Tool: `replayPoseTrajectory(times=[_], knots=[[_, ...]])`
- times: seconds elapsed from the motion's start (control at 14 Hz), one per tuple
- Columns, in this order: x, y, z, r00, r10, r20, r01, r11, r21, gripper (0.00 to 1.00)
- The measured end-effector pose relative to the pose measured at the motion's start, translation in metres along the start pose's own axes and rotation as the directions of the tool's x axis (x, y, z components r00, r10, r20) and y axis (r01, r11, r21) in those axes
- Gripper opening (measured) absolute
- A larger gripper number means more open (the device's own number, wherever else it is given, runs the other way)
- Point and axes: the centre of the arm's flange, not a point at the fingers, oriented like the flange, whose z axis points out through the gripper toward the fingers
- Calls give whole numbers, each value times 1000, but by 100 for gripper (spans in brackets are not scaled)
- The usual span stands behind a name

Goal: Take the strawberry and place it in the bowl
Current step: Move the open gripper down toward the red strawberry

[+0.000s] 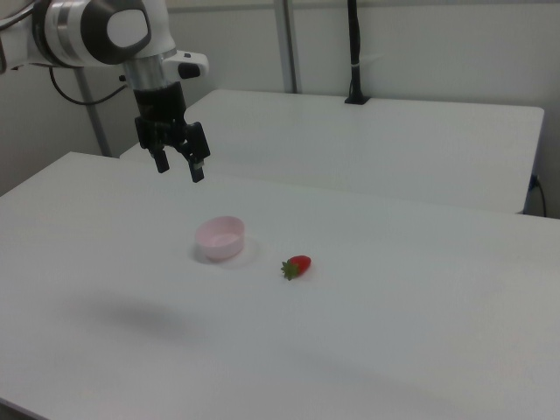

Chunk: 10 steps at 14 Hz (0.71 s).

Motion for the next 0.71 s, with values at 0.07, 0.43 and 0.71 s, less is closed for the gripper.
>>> replayPoseTrajectory(times=[0.07,0.43,0.71], knots=[[0,2,0,1000,3,-1,-3,1000,0,100],[6,26,-4,999,46,-29,-46,999,6,100],[26,37,16,996,68,-53,-68,998,11,100]])
